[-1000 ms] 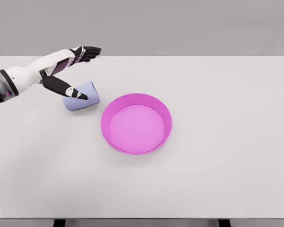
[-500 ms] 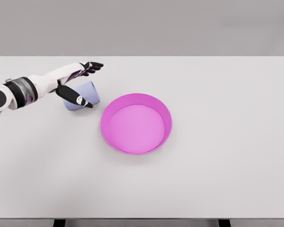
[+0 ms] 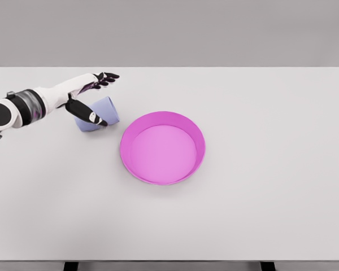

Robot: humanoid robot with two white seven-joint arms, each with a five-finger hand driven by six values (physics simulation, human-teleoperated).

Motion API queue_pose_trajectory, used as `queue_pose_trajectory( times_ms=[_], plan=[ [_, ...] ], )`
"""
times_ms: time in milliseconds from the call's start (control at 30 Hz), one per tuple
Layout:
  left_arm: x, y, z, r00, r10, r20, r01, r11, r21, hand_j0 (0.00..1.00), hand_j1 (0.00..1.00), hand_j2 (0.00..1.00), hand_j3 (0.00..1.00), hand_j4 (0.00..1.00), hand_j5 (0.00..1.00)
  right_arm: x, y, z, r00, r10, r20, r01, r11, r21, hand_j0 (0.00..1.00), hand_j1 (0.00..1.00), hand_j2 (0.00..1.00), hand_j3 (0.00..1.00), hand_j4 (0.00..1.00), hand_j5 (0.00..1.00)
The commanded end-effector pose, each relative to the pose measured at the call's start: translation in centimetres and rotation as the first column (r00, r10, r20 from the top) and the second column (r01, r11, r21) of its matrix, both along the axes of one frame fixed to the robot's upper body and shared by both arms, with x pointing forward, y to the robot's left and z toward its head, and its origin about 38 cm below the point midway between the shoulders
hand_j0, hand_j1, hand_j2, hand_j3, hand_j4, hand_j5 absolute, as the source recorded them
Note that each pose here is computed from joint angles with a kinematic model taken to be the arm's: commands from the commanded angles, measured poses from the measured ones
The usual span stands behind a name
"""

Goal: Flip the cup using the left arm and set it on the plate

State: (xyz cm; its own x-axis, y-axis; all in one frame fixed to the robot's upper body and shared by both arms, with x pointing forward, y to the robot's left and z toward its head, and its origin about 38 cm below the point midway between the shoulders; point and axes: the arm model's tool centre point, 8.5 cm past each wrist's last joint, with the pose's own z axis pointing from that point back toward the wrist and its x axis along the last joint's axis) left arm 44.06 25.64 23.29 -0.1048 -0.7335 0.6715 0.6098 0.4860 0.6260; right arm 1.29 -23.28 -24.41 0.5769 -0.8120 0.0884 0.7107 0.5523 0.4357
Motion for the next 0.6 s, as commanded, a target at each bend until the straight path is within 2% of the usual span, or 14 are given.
queue_pose_trajectory(
  times_ms=[0,167,267,467,567],
  plan=[
    [0.6,0.7,-0.6,0.999,0.03,-0.014,-0.03,1.0,0.004,1.0,1.0,1.0,1.0,1.0,1.0,-0.1,0.0,0.0,1.0,0.0,-0.001,0.0,1.0,0.0,1.0,1.0,1.0,1.0,1.0,1.0],
    [2.1,1.6,-1.3,0.996,0.077,-0.038,-0.077,0.997,0.003,1.0,1.0,1.0,1.0,1.0,1.0,0.0,0.0,0.0,1.0,0.001,0.001,-0.001,1.0,0.0,1.0,1.0,1.0,1.0,1.0,1.0],
    [2.3,0.8,-2.0,0.996,0.065,-0.056,-0.065,0.998,0.005,1.0,1.0,1.0,1.0,1.0,1.0,0.0,0.0,0.0,1.0,0.001,0.001,-0.001,1.0,0.0,1.0,1.0,1.0,1.0,1.0,1.0],
    [2.4,0.5,-3.7,0.989,0.098,-0.107,-0.095,0.995,0.031,1.0,1.0,1.0,1.0,1.0,1.0,0.0,0.0,0.0,1.0,0.001,0.001,-0.001,1.0,0.0,1.0,1.0,1.0,1.0,1.0,1.0],
    [2.7,0.5,-3.2,0.99,0.096,-0.103,-0.093,0.995,0.031,1.0,1.0,1.0,1.0,1.0,1.0,0.0,0.0,0.0,1.0,0.001,0.001,-0.001,1.0,0.0,1.0,1.0,1.0,1.0,1.0,1.0]
  ],
)
